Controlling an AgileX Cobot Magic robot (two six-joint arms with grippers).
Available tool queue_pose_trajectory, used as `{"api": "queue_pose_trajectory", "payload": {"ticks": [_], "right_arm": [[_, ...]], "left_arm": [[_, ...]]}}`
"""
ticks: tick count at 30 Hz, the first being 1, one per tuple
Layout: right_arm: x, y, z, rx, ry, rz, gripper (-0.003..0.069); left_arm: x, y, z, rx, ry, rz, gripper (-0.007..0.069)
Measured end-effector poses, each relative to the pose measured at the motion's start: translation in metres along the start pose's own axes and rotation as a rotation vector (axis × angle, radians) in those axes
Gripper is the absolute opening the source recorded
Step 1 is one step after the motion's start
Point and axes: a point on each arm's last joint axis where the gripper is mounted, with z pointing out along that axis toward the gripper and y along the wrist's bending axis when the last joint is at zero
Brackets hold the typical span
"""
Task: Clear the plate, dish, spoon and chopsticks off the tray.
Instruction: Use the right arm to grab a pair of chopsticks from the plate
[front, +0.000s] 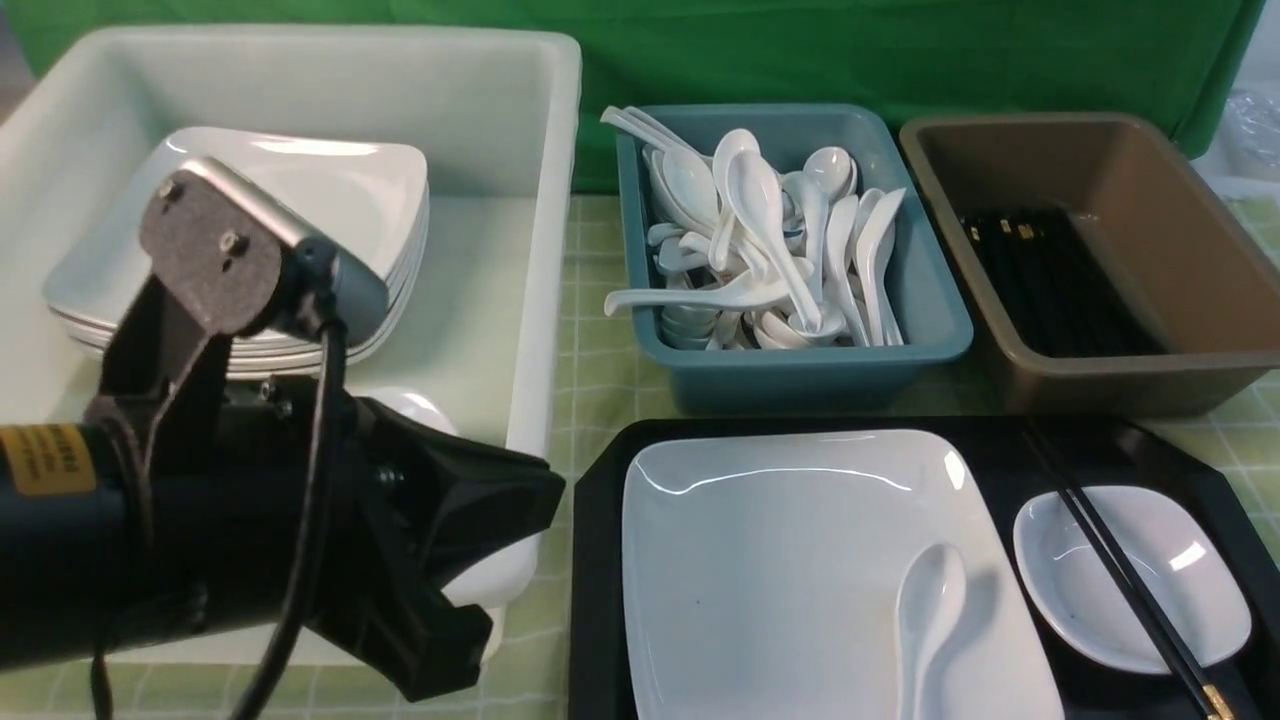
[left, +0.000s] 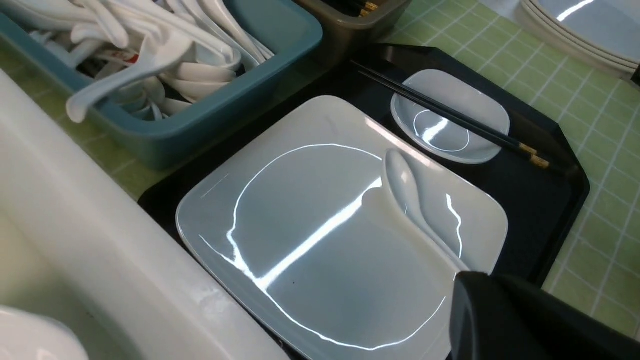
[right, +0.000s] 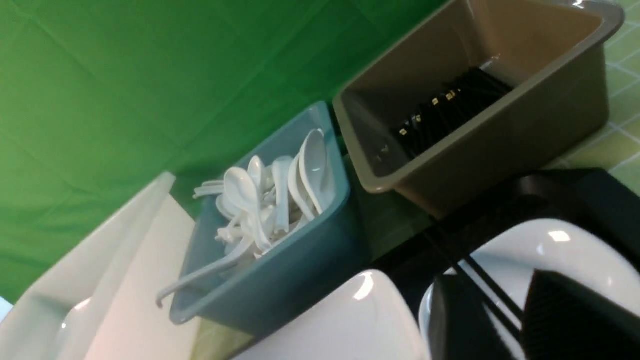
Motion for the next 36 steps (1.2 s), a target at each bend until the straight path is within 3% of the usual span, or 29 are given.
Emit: {"api": "queue_pose_trajectory", "payload": {"ticks": [2,7,13,16,22,36], "right_arm": [[-0.008,0.013,-0.002,0.004,0.107,-0.057,0.0218],[-0.05,0.065,0.018,0.037,0.461,-0.41,0.0215],[-0.065,0.079,0.094,0.236,0.939,-0.707,0.0267],[-0.057,0.074,0.123,0.274,1.055,-0.753,0.0297],[-0.028,0.053,0.189,0.341,1.243,-0.802,0.0438],[0.006,0.005,0.237,0.411,1.35,-0.763,0.0442]], "left_arm": [[0.0,0.0,0.0,-0.002,-0.004,0.0,0.0022],[-0.003,0.002,0.0,-0.021,-0.028,0.026,0.0022],[-0.005,-0.003,-0.013,-0.01,-0.069,0.096,0.0022],[-0.006,-0.006,-0.023,-0.009,-0.105,0.114,0.0022],[-0.007,-0.014,-0.049,0.002,-0.186,0.142,0.0022],[-0.003,-0.018,-0.056,0.016,-0.17,0.171,0.0022]]}}
